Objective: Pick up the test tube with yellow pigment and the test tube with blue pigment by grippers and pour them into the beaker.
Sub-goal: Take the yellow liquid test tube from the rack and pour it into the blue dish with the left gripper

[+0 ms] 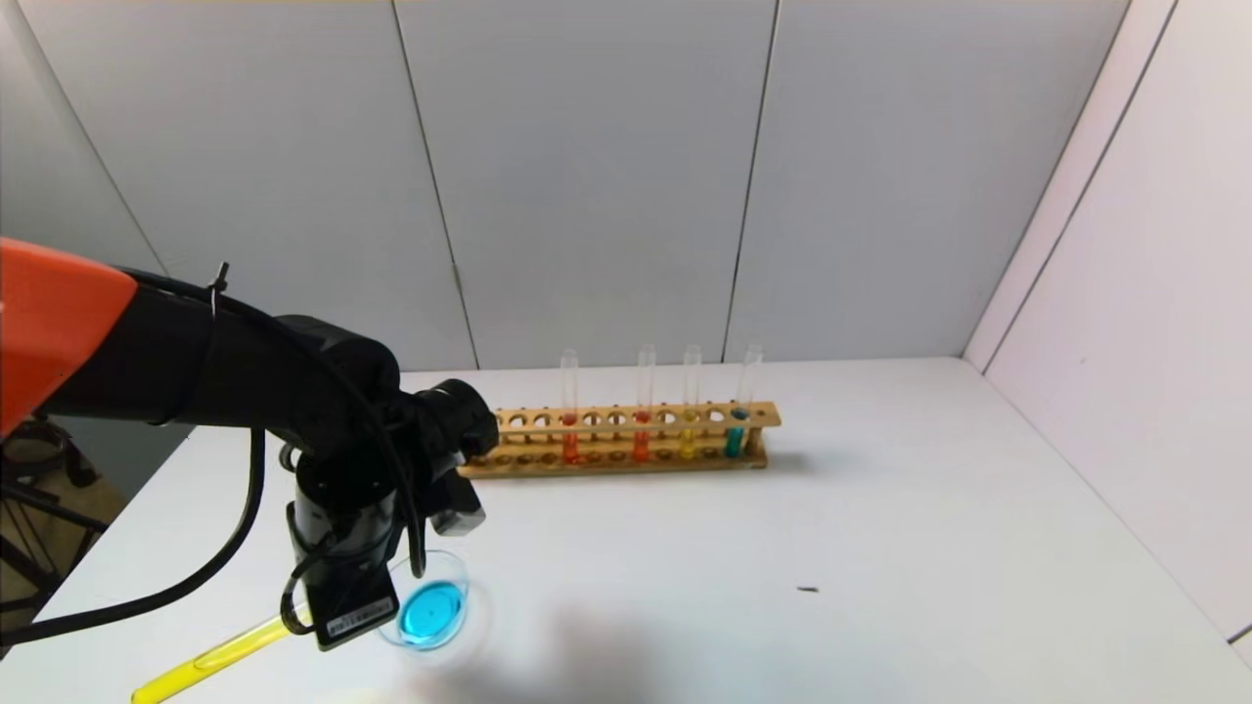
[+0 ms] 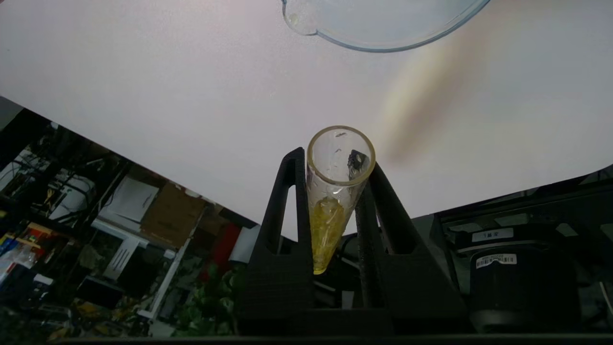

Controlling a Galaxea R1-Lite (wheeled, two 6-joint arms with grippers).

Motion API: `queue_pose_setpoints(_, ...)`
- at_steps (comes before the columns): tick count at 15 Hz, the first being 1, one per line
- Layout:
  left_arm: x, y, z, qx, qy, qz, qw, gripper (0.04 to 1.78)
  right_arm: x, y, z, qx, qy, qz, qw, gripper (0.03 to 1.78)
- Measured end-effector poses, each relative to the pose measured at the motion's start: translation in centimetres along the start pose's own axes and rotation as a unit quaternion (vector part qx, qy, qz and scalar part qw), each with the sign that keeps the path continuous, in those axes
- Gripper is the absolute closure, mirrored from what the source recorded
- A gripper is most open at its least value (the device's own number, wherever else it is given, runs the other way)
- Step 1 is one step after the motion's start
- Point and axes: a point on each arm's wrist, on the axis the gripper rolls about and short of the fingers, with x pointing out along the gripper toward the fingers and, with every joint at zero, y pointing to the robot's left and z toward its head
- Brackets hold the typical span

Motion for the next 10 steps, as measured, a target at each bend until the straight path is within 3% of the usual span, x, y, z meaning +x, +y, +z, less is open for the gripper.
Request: queue_pose_setpoints(10,0.94,-0.08,0.78,0.032,0.059,-0.011,0.998,1.51,0.0,0.0,0.0,0.0,0.0,0.0,1.0,0.07)
